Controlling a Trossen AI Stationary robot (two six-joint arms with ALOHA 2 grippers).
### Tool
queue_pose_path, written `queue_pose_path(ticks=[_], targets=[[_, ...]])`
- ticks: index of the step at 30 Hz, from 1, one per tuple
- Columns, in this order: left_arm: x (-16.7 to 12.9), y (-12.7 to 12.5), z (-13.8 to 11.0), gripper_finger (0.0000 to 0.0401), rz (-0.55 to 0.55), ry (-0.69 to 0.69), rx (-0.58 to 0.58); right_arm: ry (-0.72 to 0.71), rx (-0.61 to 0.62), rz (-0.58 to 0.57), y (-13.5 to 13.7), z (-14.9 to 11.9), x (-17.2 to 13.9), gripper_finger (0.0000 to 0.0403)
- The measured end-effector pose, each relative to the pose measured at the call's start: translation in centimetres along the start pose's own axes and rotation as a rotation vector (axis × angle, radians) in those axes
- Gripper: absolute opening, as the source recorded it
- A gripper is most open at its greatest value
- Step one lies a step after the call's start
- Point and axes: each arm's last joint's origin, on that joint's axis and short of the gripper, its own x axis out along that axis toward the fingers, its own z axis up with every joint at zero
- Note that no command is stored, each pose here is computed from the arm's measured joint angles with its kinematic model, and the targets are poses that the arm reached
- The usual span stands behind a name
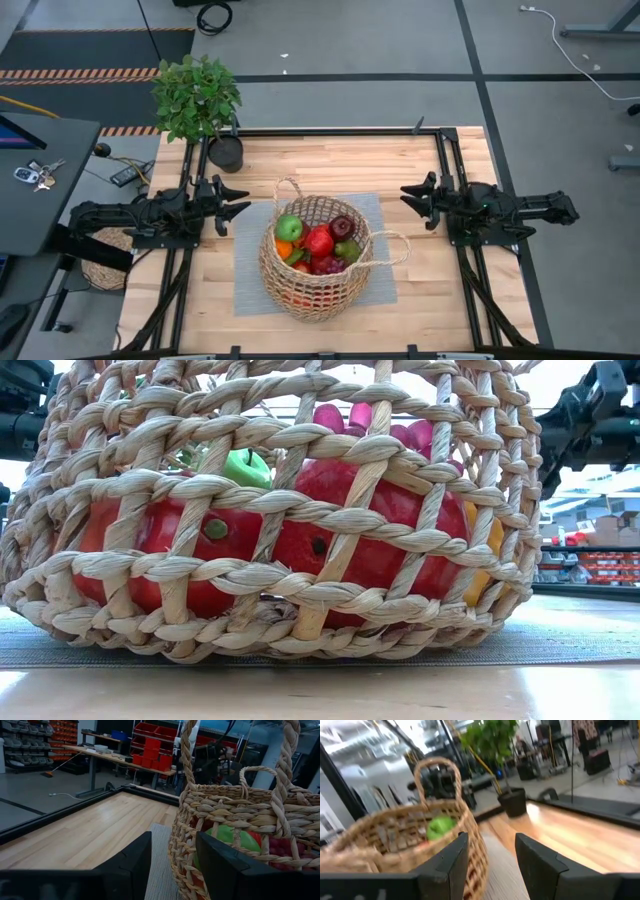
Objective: Build produce basket
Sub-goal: Return to Home Position
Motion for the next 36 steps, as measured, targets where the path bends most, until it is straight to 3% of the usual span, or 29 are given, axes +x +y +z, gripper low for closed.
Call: queue_pose_path(ticks=[4,36], targets=[[0.0,0.0,0.0,0.016,0.0,0.0,0.0,0.049,-0.013,-0.014,-0.13,-0.46,0.09,0.0167],[0.0,0.0,0.0,0.016,0.0,0.0,0.0,0.038,-0.011,-0.014,-0.1,-0.37,0.12,0.0168]])
